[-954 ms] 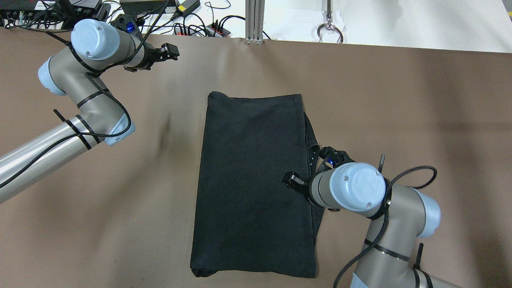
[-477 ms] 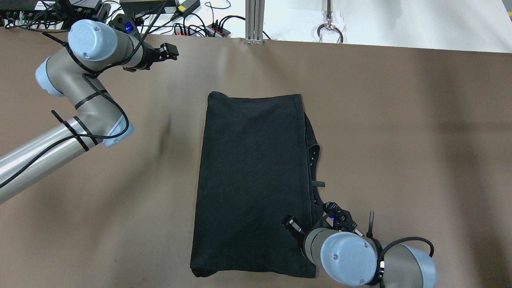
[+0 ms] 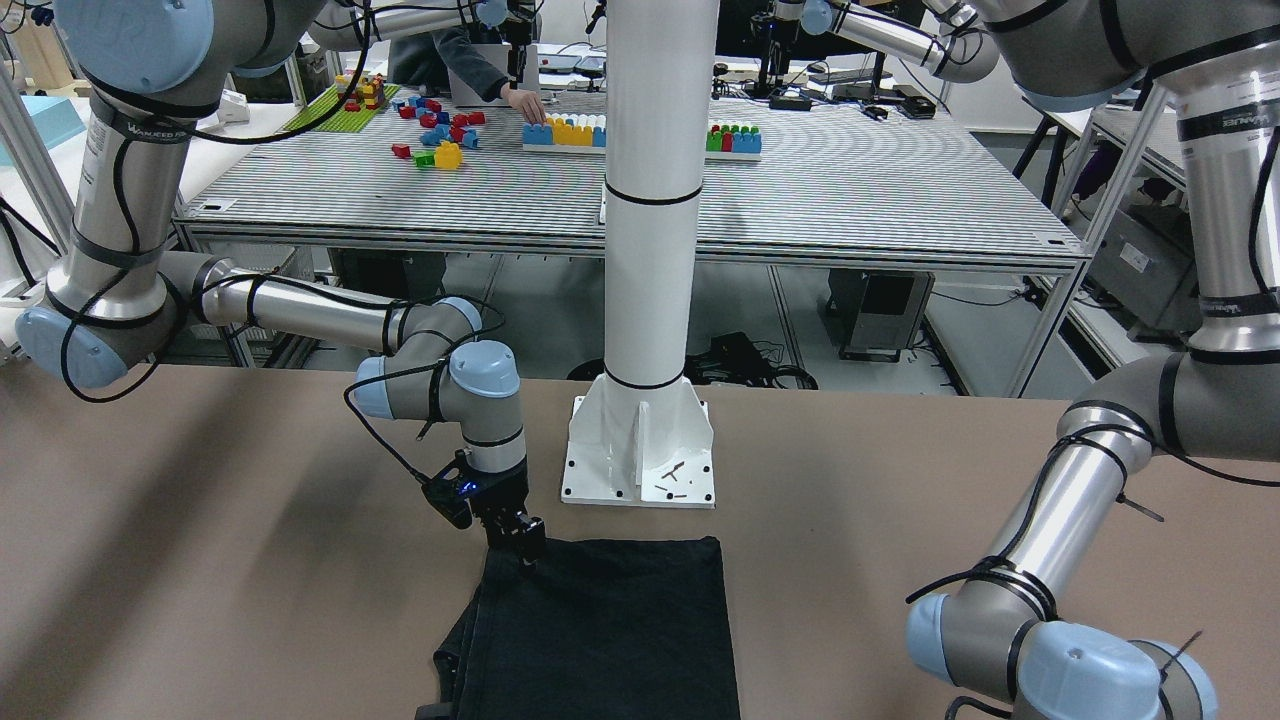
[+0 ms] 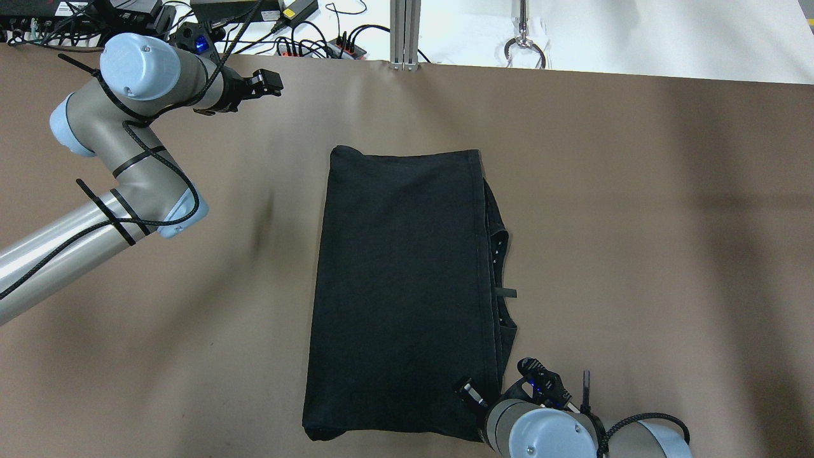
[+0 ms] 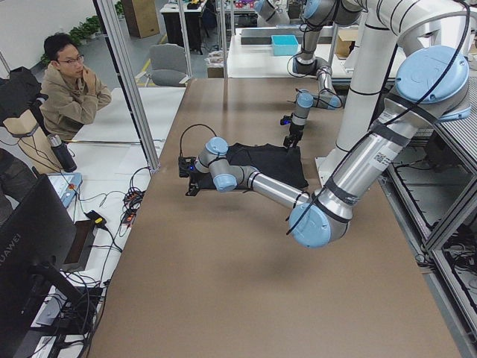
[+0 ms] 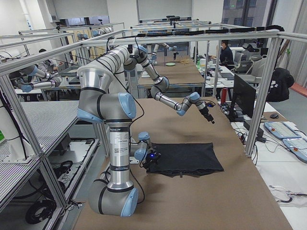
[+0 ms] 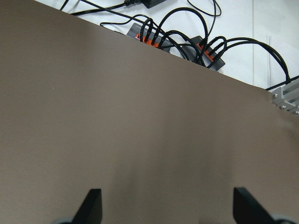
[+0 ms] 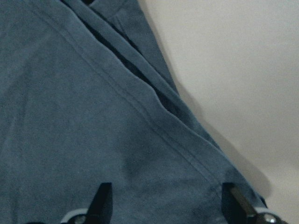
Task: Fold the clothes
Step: 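Grasp the bundle's near corner with the right gripper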
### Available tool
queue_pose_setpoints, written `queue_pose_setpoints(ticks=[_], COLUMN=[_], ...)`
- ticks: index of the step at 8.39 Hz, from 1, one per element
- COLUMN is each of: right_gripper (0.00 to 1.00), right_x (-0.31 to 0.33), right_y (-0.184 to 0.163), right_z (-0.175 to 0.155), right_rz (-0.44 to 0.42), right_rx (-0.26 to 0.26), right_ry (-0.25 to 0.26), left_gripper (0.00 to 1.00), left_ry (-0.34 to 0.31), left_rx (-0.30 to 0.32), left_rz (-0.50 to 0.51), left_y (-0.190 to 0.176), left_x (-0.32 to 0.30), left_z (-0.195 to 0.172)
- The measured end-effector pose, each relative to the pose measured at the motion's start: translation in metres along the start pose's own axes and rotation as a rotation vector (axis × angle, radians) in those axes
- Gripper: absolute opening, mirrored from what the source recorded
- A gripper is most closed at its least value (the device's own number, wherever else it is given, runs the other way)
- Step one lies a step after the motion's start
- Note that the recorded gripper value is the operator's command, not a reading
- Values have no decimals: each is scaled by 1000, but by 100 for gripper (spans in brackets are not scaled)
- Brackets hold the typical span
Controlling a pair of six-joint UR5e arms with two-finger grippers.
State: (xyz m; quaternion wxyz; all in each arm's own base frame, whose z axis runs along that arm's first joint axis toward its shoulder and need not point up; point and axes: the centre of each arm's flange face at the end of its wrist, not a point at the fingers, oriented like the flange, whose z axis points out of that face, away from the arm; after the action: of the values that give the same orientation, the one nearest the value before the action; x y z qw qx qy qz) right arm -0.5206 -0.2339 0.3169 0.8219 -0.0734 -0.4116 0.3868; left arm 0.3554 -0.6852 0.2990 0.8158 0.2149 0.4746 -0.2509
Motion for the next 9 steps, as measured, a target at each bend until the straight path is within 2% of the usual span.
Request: queue_pose_setpoints(ticks=[1,5,7,8,9], right_gripper=[75,62,43,29,23], right_x=[7,14,13,12,11], right_y=[-2,1,2,2,1], right_z=[4,8,11,11,11], right_rz=[1,-5,-5,-2,8], right_rx=[6,6,7,8,10], right_ry=[12,27,30,29,27], left_gripper=[100,100,100,100,100], left_ry=[2,8,7,6,5], left_rx=[1,2,8,14,18], left_rz=[0,-2,-2,-3,-3], left_y=[0,1,0,0,0], left_x=[0,1,1,1,-1], left_z=[-1,-4,-5,-5,-6])
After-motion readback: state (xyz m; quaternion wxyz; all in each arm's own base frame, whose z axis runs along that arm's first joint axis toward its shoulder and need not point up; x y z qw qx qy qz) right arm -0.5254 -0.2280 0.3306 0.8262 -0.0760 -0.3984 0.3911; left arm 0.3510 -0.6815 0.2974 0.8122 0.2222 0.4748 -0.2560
